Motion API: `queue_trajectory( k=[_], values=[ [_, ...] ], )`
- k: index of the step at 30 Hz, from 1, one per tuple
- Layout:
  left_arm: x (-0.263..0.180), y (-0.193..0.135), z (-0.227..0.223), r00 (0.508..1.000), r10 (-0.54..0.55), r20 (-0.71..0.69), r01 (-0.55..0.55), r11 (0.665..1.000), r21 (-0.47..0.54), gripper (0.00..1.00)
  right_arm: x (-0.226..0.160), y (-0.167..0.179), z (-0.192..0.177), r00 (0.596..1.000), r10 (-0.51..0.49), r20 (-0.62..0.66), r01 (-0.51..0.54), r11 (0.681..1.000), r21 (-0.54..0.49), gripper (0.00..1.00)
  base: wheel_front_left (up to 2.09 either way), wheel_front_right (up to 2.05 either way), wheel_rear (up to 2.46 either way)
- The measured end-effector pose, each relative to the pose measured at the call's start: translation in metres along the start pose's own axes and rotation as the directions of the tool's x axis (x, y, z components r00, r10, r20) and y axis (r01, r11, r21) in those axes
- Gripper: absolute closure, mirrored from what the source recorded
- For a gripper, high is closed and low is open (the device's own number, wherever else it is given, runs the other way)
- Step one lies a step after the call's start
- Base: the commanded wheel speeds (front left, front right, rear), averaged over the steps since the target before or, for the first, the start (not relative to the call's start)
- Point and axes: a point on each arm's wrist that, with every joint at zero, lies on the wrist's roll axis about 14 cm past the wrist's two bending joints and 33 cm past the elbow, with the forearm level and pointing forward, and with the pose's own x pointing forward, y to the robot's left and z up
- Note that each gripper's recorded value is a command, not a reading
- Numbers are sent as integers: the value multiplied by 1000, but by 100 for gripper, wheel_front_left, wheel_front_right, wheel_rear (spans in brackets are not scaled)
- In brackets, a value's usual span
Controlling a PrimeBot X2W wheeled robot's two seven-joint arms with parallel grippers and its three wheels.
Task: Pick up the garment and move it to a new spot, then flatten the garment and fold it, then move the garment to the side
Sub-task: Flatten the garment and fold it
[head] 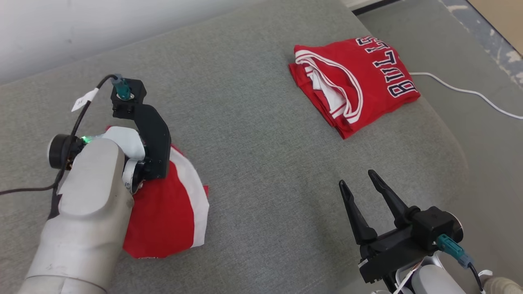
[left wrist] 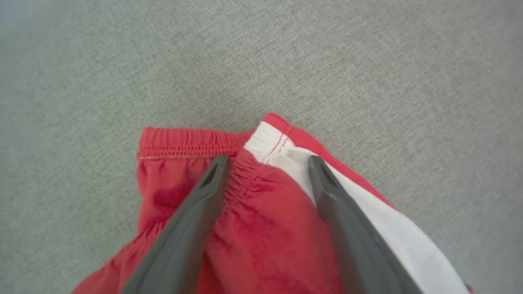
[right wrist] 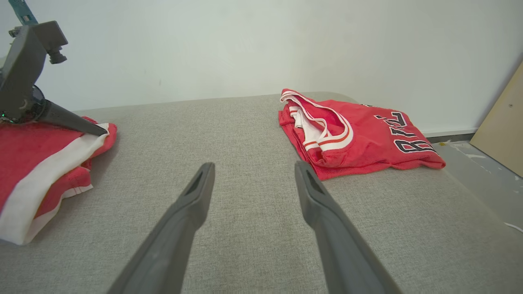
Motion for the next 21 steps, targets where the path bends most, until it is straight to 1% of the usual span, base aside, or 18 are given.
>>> queue_trajectory(
  k=[4, 7, 11, 12, 13, 14, 15, 17, 19, 21],
  values=[
    [6, 4, 0, 998, 54, -10, -53, 996, 66, 0, -2, -1, -2, 1000, -7, -8, 7, 1000, -3, 0, 0, 0, 0],
    [4, 13, 4, 994, 113, 2, -112, 985, 132, 0, 0, 2, -2, 1000, 5, -6, -5, 1000, -5, 0, 0, 0, 0],
    [7, 13, -1, 994, 111, -15, -108, 984, 140, 0, 2, 2, -2, 1000, 10, -8, -11, 1000, -11, 0, 0, 0, 0],
    [8, 11, -4, 994, 102, -28, -98, 986, 137, 38, 2, 2, -2, 1000, 11, -9, -11, 1000, -11, 0, 0, 0, 0],
    [9, 9, -6, 995, 95, -38, -89, 986, 138, 38, 2, 1, -3, 1000, 11, -11, -11, 1000, -12, 0, 0, 0, 0],
    [9, 8, -8, 995, 88, -41, -81, 986, 144, 76, 3, 1, -3, 1000, 10, -12, -10, 1000, -13, 0, 0, 0, 0],
    [9, 7, -8, 996, 84, -36, -78, 986, 148, 100, 3, 0, -3, 1000, 10, -13, -10, 1000, -13, 0, 0, 0, 0],
    [9, 5, -7, 997, 75, -23, -71, 986, 150, 100, 4, 1, -4, 1000, 10, -14, -11, 1000, -12, 0, 0, 0, 0],
    [7, 1, 4, 997, 57, 43, -63, 988, 140, 100, 6, 2, -4, 1000, 13, -13, -13, 1000, -10, 0, 0, 0, 0],
    [2, -9, 22, 991, 18, 136, -31, 994, 100, 100, 8, 4, -3, 1000, 20, -10, -20, 1000, -9, 0, 0, 0, 0]
  ],
)
